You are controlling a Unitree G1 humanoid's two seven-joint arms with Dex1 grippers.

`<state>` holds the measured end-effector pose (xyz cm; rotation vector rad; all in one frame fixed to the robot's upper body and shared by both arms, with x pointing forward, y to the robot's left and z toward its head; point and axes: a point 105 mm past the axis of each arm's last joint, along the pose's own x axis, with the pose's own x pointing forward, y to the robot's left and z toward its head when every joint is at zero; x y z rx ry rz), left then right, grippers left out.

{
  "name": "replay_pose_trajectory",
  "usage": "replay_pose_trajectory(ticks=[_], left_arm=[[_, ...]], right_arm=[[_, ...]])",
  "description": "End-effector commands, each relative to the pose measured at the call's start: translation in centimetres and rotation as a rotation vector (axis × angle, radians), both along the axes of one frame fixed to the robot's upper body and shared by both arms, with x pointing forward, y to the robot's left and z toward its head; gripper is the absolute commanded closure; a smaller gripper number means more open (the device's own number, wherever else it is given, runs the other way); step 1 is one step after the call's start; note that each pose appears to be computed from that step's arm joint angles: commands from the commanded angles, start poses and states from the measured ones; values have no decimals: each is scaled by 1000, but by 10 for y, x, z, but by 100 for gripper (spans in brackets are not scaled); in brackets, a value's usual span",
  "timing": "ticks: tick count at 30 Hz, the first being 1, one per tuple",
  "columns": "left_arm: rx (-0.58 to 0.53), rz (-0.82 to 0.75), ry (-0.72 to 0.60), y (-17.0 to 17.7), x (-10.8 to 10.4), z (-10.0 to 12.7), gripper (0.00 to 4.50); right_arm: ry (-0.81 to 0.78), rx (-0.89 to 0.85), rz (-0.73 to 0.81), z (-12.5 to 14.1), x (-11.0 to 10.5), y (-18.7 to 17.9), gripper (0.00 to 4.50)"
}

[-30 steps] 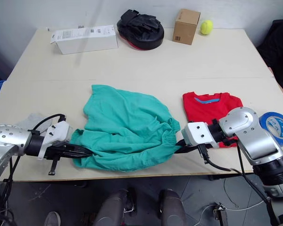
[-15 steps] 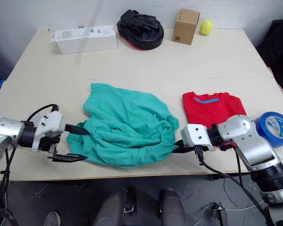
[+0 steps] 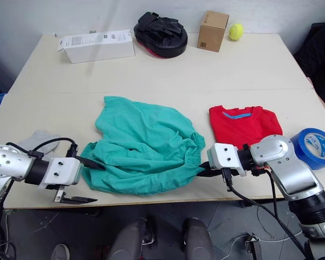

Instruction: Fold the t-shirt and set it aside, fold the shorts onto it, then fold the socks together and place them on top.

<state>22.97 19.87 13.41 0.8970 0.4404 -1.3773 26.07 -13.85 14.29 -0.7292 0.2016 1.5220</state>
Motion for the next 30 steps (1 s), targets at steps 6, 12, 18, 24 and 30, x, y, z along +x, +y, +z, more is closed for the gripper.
replay_pose_trajectory(ticks=[6,12,18,24,30], left_arm=[[29,6,-71,3,9,-20,40],[4,2,-37,5,6,-22,212],[-4,3,-41,5,6,-22,401],[-21,-15,-10,4,2,-22,450],[-21,-37,265,8,-35,-14,450]], right_arm=[[-42,29,11,11,-3,5,450],[-39,26,8,11,-5,2,450],[-39,22,15,11,-7,2,450],[-43,17,19,11,-7,1,450],[17,14,87,16,-23,-2,450]])
